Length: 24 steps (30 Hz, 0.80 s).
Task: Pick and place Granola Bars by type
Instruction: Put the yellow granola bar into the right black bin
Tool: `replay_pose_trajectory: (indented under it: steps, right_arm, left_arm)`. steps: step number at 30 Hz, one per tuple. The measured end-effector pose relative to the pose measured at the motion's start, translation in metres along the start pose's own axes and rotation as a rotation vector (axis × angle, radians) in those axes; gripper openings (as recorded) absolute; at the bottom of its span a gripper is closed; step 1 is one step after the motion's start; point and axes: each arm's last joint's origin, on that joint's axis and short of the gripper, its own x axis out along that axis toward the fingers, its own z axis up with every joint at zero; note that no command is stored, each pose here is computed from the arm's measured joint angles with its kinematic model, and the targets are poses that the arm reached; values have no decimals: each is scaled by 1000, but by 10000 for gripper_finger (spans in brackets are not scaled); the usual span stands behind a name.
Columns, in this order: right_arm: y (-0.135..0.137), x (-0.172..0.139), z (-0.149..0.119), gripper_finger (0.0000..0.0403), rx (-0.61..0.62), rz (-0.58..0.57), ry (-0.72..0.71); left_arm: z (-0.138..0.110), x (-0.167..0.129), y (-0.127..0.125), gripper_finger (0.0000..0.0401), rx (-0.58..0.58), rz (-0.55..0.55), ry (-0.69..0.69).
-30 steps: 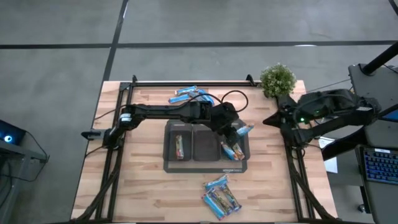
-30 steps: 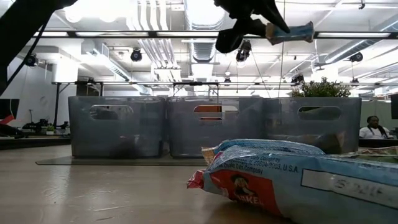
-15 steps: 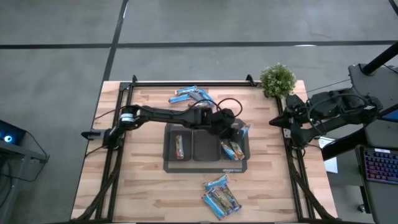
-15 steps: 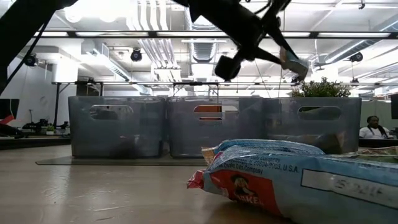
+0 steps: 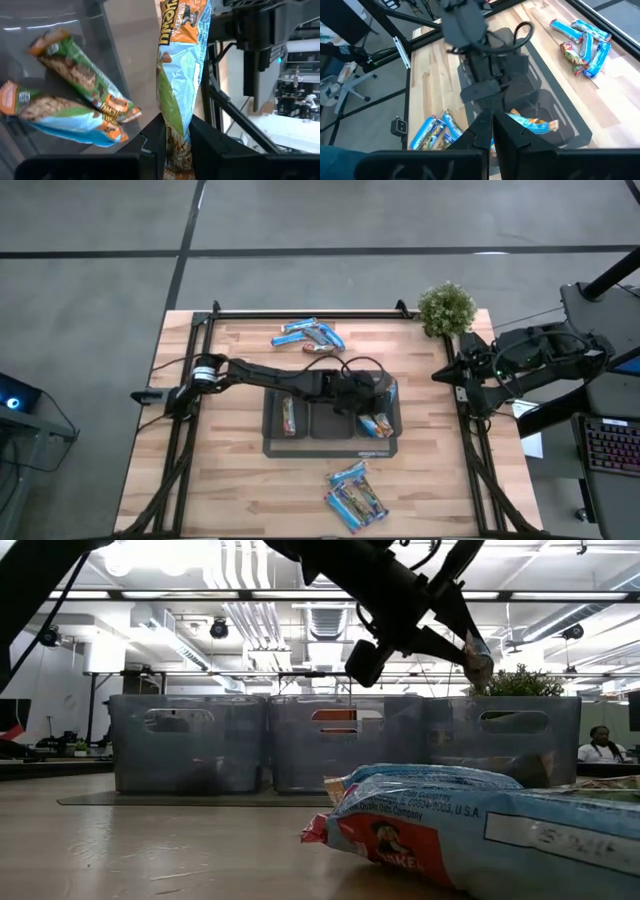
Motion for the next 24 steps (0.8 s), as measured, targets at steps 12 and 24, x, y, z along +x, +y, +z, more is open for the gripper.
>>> replay_pose_trajectory:
  steps: [12, 24]
  right_arm:
    - [0, 0, 0, 8, -5, -9, -5]
    - [0, 0, 0, 8, -5, -9, -5]
  left_arm:
    - [-12, -10, -8, 53, -100, -4, -167]
    - [-24, -10, -1, 53, -210, 38, -240]
